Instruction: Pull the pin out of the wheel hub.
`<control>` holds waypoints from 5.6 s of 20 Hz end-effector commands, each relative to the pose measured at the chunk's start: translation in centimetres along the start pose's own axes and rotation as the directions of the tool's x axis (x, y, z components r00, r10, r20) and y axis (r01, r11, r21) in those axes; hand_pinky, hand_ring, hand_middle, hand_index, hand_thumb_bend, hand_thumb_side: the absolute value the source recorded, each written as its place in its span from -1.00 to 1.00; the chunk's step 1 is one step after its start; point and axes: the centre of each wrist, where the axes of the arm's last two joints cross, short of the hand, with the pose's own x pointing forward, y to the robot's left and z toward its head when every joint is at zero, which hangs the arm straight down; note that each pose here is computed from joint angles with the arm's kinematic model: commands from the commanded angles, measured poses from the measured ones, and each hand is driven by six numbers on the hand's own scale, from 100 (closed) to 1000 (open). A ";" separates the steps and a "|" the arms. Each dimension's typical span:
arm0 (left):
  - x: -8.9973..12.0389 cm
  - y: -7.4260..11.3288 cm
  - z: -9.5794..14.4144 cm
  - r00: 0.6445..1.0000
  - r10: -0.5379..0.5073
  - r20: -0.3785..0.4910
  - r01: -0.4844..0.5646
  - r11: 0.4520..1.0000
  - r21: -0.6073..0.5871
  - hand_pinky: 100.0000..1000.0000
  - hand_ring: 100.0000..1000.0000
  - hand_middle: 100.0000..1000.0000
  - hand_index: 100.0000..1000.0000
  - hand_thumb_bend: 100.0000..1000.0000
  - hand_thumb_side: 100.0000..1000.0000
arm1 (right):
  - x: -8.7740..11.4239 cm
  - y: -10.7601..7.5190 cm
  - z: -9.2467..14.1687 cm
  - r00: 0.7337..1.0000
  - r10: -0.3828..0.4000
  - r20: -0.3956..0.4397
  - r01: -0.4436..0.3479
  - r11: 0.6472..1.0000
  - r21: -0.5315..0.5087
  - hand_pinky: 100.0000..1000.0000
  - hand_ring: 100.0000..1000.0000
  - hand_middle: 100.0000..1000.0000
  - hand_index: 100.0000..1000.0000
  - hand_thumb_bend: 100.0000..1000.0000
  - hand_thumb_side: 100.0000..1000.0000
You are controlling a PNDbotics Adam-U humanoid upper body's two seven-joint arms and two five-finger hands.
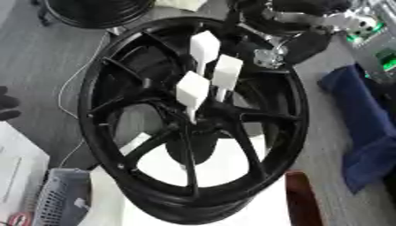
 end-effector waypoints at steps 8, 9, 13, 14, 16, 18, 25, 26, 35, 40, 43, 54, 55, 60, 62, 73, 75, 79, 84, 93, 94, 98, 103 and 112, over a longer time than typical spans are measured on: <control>0.3 0.3 -0.1 1.000 -0.016 0.010 0.016 1.000 -0.006 0.36 0.33 0.05 0.35 -1.00 0.64 | -0.5 0.4 -0.1 0.965 0.177 0.196 -0.221 0.946 0.236 0.53 0.47 0.34 0.68 -1.00 1.00; 0.3 0.3 -0.1 1.000 -0.016 0.010 0.016 1.000 -0.007 0.36 0.33 0.05 0.35 -1.00 0.64 | -0.5 0.7 -0.2 0.965 0.166 0.203 -0.215 0.944 0.249 0.53 0.48 0.35 0.70 -1.00 1.00; 0.3 0.3 -0.1 1.000 -0.016 0.010 0.016 1.000 -0.009 0.36 0.33 0.05 0.35 -1.00 0.64 | -0.2 1.1 -0.6 0.964 0.134 0.231 -0.195 0.944 0.267 0.58 0.55 0.42 0.75 -1.00 0.20; 0.3 0.3 -0.1 1.000 -0.015 0.010 0.016 1.000 -0.011 0.36 0.33 0.05 0.35 -1.00 0.64 | -0.1 1.0 -0.7 0.962 0.128 0.240 -0.191 0.945 0.264 0.59 0.56 0.42 0.75 -1.00 0.05; 0.2 0.3 -0.1 1.000 -0.014 0.009 0.014 1.000 -0.014 0.36 0.33 0.05 0.35 -1.00 0.65 | 0.1 0.9 -0.8 0.960 0.115 0.256 -0.181 0.951 0.252 0.60 0.57 0.43 0.75 -1.00 -0.15; 0.2 0.2 -0.1 1.000 -0.013 0.006 0.013 1.000 -0.016 0.36 0.33 0.05 0.35 -1.00 0.65 | 0.2 0.7 -0.9 0.957 0.104 0.270 -0.170 0.958 0.233 0.62 0.58 0.44 0.76 -1.00 -0.26; 0.1 0.1 -0.1 1.000 -0.009 0.000 0.009 1.000 -0.022 0.37 0.33 0.06 0.35 -1.00 0.66 | 0.5 -0.5 -0.8 0.946 0.085 0.313 -0.147 0.973 0.180 0.64 0.60 0.45 0.77 -1.00 -0.33; 0.0 0.1 -0.1 1.000 -0.009 0.000 0.009 1.000 -0.024 0.37 0.33 0.06 0.35 -1.00 0.66 | 0.5 -0.7 -0.8 0.944 0.084 0.319 -0.145 0.974 0.175 0.65 0.60 0.46 0.77 -1.00 -0.31; -0.1 0.2 -0.1 1.000 -0.010 -0.006 0.010 1.000 -0.027 0.37 0.33 0.06 0.35 -1.00 0.67 | 1.7 -1.6 -1.0 0.920 0.099 0.378 -0.189 0.960 0.208 0.76 0.68 0.51 0.78 -0.70 -0.09; -0.2 0.1 -0.1 1.000 -0.012 -0.011 0.012 0.999 -0.033 0.38 0.33 0.06 0.36 -1.00 0.68 | 2.6 -1.8 -1.2 0.910 0.131 0.394 -0.237 0.943 0.234 0.79 0.70 0.53 0.74 -0.50 -0.03; -0.3 0.1 0.0 1.000 -0.013 -0.014 0.012 0.999 -0.036 0.38 0.32 0.06 0.36 -1.00 0.68 | 2.9 -1.8 -1.2 0.907 0.144 0.396 -0.255 0.935 0.245 0.81 0.72 0.56 0.76 -0.41 -0.04; -0.4 0.1 -0.1 1.000 -0.014 -0.018 0.013 0.999 -0.040 0.38 0.33 0.07 0.36 -1.00 0.69 | 2.9 -2.4 -0.7 0.909 0.184 0.374 -0.293 0.920 0.260 0.82 0.74 0.56 0.74 -0.32 0.06; -0.4 0.1 -0.1 1.000 -0.014 -0.017 0.013 0.999 -0.040 0.38 0.33 0.07 0.36 -1.00 0.69 | 2.9 -2.4 -0.6 0.910 0.187 0.370 -0.295 0.920 0.259 0.82 0.74 0.56 0.74 -0.32 0.06; -0.4 0.1 -0.1 1.000 -0.014 -0.017 0.013 0.999 -0.043 0.38 0.33 0.07 0.36 -1.00 0.69 | 2.6 -2.4 -0.4 0.916 0.192 0.353 -0.294 0.918 0.265 0.79 0.68 0.46 0.72 -0.35 0.04; -0.4 0.1 -0.1 1.000 -0.013 -0.017 0.012 0.999 -0.045 0.38 0.33 0.07 0.36 -1.00 0.70 | 2.6 -2.5 -0.4 0.916 0.193 0.353 -0.295 0.919 0.261 0.78 0.64 0.39 0.71 -0.34 0.01; -0.2 0.0 -0.3 1.000 -0.016 -0.009 0.015 0.999 -0.051 0.39 0.33 0.07 0.36 -1.00 0.70 | 2.3 -2.3 -0.3 0.921 0.193 0.338 -0.290 0.919 0.268 0.73 0.45 0.24 0.65 -0.38 -0.06; -0.2 0.0 -0.3 1.000 -0.016 -0.006 0.016 0.999 -0.051 0.39 0.33 0.07 0.36 -1.00 0.70 | 2.3 -2.3 -0.3 0.922 0.193 0.335 -0.290 0.918 0.270 0.73 0.45 0.25 0.64 -0.38 -0.06; -0.1 0.0 -0.4 1.000 -0.017 -0.004 0.016 0.998 -0.053 0.39 0.33 0.08 0.36 -1.00 0.70 | 2.3 -2.4 -0.3 0.921 0.202 0.332 -0.299 0.914 0.274 0.74 0.48 0.30 0.64 -0.34 -0.03; -0.1 0.0 -0.4 1.000 -0.019 -0.006 0.019 0.998 -0.055 0.39 0.33 0.08 0.36 -1.00 0.71 | 2.4 -2.5 -0.2 0.920 0.217 0.326 -0.315 0.905 0.286 0.75 0.51 0.33 0.62 -0.30 0.02; -0.1 0.0 -0.4 1.000 -0.021 -0.006 0.020 0.998 -0.057 0.40 0.33 0.08 0.36 -1.00 0.72 | 2.4 -2.8 -0.1 0.918 0.229 0.323 -0.327 0.899 0.291 0.74 0.48 0.26 0.55 -0.31 -0.01; -0.1 0.0 -0.4 1.000 -0.020 -0.006 0.020 0.998 -0.058 0.40 0.33 0.08 0.36 -1.00 0.72 | 2.4 -2.8 -0.1 0.918 0.229 0.323 -0.326 0.900 0.290 0.74 0.47 0.26 0.55 -0.32 -0.02; -0.1 0.0 -0.4 1.000 -0.019 -0.006 0.018 0.998 -0.064 0.40 0.33 0.08 0.36 -1.00 0.72 | 2.3 -2.9 0.0 0.919 0.230 0.320 -0.325 0.900 0.289 0.73 0.45 0.25 0.54 -0.33 -0.04; -0.1 0.0 -0.4 1.000 -0.018 -0.008 0.018 0.998 -0.065 0.40 0.33 0.08 0.36 -1.00 0.72 | 2.2 -2.9 0.1 0.921 0.230 0.313 -0.323 0.901 0.289 0.73 0.44 0.25 0.53 -0.31 -0.05; -0.1 -0.1 -0.5 1.000 -0.019 -0.008 0.019 0.997 -0.075 0.41 0.33 0.09 0.36 -1.00 0.73 | 2.3 -3.0 0.1 0.918 0.238 0.318 -0.335 0.894 0.297 0.75 0.51 0.31 0.55 -0.20 -0.11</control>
